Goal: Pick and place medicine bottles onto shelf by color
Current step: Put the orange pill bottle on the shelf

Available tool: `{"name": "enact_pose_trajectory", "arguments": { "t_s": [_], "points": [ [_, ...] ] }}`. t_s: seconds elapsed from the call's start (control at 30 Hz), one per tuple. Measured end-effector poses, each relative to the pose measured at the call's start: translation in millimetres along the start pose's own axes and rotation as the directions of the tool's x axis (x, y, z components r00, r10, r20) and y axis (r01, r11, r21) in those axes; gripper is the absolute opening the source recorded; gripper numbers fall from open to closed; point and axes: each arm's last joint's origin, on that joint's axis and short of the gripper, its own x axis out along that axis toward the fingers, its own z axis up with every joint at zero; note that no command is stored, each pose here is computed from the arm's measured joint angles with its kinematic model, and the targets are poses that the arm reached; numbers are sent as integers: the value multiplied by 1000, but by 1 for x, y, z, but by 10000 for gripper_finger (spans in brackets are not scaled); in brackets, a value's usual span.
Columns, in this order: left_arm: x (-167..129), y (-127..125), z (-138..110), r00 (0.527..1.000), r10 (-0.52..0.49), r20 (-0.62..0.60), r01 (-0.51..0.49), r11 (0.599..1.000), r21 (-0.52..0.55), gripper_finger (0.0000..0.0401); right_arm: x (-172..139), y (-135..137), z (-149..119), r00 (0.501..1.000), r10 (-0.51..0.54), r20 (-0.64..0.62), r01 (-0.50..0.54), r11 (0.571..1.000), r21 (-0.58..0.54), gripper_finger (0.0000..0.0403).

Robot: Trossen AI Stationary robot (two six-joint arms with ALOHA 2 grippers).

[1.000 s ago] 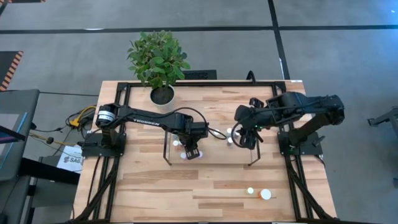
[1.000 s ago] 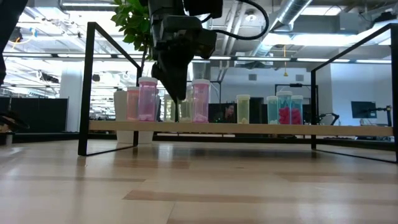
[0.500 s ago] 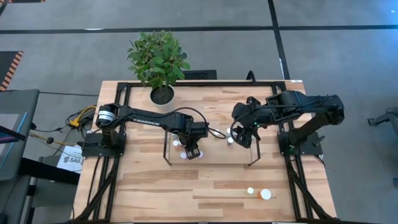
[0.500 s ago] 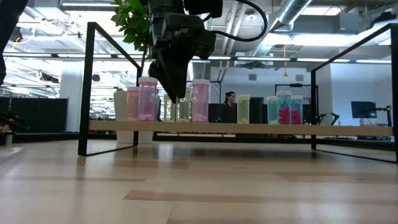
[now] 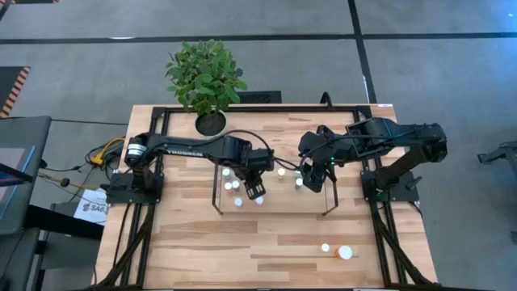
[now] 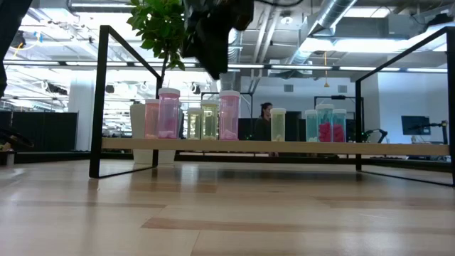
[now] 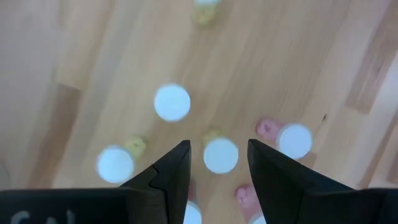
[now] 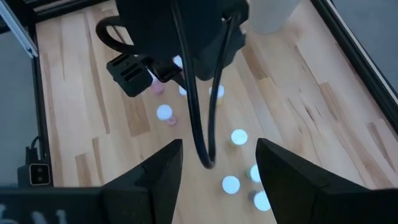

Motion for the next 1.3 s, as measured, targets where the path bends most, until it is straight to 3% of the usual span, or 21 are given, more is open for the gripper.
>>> {"name": "enact_pose_trajectory", "arguments": {
  "t_s": [0.27,0.53,0.7,0.83,0.93,1.1,1.2,1.3],
  "points": [
    [-34,-4,16,990,11,141,-4,999,-54,145,0,1,3,999,15,29,-15,1000,9,225],
    [-48,-4,22,978,37,204,-9,990,-140,145,0,3,5,998,25,51,-26,1000,11,225],
    [-53,-3,23,972,67,226,-20,979,-205,145,0,2,11,994,42,102,-35,997,-63,225],
    [-54,-2,22,967,113,229,-49,962,-268,145,0,2,11,994,47,102,-48,999,6,225],
    [-54,-1,22,965,127,230,-51,950,-307,145,0,4,9,991,128,46,-129,991,29,225],
    [-54,-3,22,963,132,236,-35,926,-376,145,-2,8,2,951,299,-85,-304,951,-55,225],
    [-54,-7,20,962,133,240,-23,911,-412,145,-3,4,-9,922,315,-225,-331,943,-35,225],
    [-55,-15,17,959,134,248,-11,898,-441,145,-7,1,-26,887,251,-387,-283,959,-28,225]
  ]
}}
